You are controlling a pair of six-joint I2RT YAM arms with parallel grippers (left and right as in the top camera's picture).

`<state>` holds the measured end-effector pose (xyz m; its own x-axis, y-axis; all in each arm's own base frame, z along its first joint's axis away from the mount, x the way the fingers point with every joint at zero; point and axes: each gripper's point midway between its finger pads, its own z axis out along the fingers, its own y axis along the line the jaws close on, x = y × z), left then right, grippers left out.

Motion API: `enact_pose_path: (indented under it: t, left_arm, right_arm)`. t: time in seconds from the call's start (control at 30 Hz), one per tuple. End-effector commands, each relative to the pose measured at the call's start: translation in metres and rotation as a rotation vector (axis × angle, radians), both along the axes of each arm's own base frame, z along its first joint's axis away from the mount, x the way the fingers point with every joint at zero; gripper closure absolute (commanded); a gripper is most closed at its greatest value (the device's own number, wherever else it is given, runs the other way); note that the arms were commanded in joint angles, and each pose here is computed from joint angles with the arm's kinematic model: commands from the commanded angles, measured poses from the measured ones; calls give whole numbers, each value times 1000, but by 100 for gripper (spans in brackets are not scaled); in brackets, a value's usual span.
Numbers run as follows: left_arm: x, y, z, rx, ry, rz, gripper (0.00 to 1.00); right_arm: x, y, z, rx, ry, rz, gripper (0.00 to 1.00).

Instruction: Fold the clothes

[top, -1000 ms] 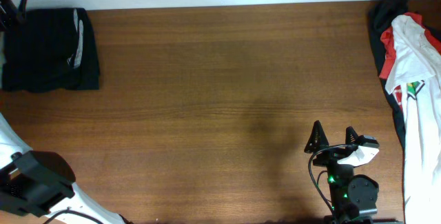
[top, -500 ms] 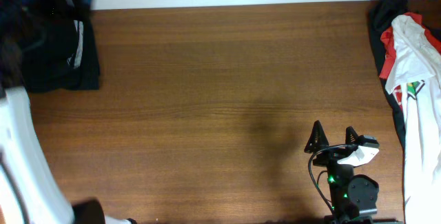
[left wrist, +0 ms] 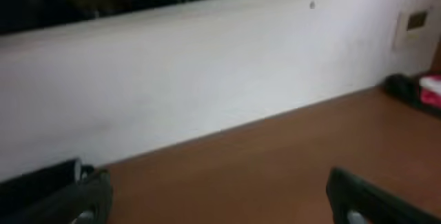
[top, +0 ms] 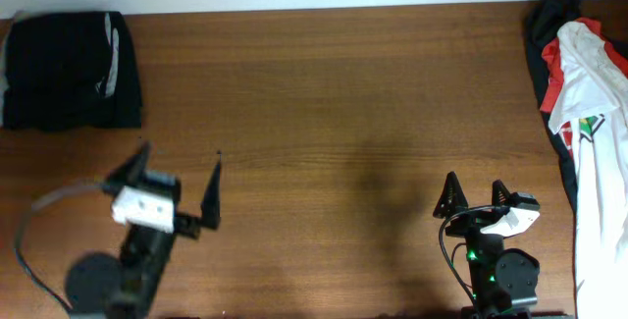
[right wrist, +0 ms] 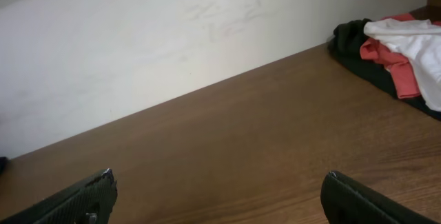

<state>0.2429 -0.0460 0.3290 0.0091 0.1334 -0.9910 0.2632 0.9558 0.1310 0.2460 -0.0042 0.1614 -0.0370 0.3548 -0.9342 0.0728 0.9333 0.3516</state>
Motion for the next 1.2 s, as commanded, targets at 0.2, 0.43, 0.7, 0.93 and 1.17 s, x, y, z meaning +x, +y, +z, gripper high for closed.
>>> enact_pose_path:
  t: [0.2, 0.43, 0.7, 0.93, 1.17]
  left_arm:
    - [-4, 21, -95, 12, -131, 99, 1]
    - [2, 38, -128, 4, -134, 188, 1]
    - [2, 71, -160, 13, 0, 382, 1]
    - [2, 70, -172, 19, 49, 374, 1]
    - [2, 70, -172, 19, 49, 374, 1]
  right_arm:
    - [0, -1, -3, 8, 7, -6, 1]
    - [0, -1, -3, 8, 7, -6, 1]
    - [0, -1, -3, 8, 7, -5, 1]
    - [0, -1, -3, 8, 7, -6, 1]
    - [0, -1, -3, 8, 7, -5, 1]
